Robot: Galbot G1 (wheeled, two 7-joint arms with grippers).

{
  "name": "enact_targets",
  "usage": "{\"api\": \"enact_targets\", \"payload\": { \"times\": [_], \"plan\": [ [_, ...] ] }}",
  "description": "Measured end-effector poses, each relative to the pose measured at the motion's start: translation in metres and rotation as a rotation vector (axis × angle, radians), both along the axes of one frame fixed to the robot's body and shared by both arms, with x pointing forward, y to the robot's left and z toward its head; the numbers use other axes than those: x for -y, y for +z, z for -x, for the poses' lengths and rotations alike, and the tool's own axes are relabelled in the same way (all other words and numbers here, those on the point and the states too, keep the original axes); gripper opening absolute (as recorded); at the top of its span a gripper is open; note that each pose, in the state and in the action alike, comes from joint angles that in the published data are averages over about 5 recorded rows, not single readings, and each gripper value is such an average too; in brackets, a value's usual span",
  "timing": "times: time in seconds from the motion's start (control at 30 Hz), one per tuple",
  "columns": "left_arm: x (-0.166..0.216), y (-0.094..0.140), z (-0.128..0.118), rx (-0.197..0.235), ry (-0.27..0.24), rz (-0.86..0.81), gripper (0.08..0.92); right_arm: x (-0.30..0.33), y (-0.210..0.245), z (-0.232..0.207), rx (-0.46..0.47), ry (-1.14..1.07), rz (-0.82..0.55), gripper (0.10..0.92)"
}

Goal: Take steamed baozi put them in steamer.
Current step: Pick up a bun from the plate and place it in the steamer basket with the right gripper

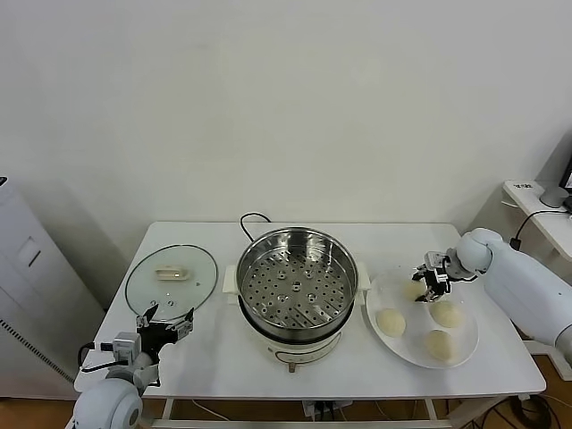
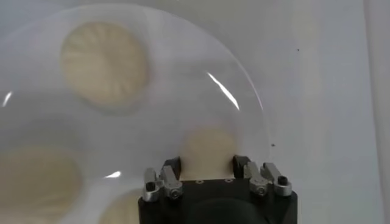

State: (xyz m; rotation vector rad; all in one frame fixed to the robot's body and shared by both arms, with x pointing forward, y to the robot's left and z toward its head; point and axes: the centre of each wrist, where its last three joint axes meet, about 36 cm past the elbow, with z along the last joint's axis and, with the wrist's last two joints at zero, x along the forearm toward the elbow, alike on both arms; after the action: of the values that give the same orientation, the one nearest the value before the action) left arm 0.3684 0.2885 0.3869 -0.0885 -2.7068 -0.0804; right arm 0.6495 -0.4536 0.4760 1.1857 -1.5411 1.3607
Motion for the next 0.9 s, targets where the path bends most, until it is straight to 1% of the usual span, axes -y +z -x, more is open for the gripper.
{"api": "enact_targets", "payload": {
  "times": [0.17,0.47,0.7,0.9],
  "plan": [
    [0.003,0.003,0.001,0.004,-0.004,0.004,0.823,0.0,0.04,0.0,0.021,0.032,-0.003,0.526],
    [0.007,0.007,0.002,0.013,-0.009,0.008,0.823,-0.032,0.142,-0.012,0.12,0.185,-0.053,0.527],
    [0.012,0.01,0.004,0.018,-0.018,0.015,0.823,-0.084,0.203,-0.023,0.194,0.422,-0.096,0.534],
    [0.013,0.011,0.006,0.02,-0.023,0.013,0.823,-0.14,0.229,-0.035,0.223,0.693,-0.092,0.535]
  ]
}}
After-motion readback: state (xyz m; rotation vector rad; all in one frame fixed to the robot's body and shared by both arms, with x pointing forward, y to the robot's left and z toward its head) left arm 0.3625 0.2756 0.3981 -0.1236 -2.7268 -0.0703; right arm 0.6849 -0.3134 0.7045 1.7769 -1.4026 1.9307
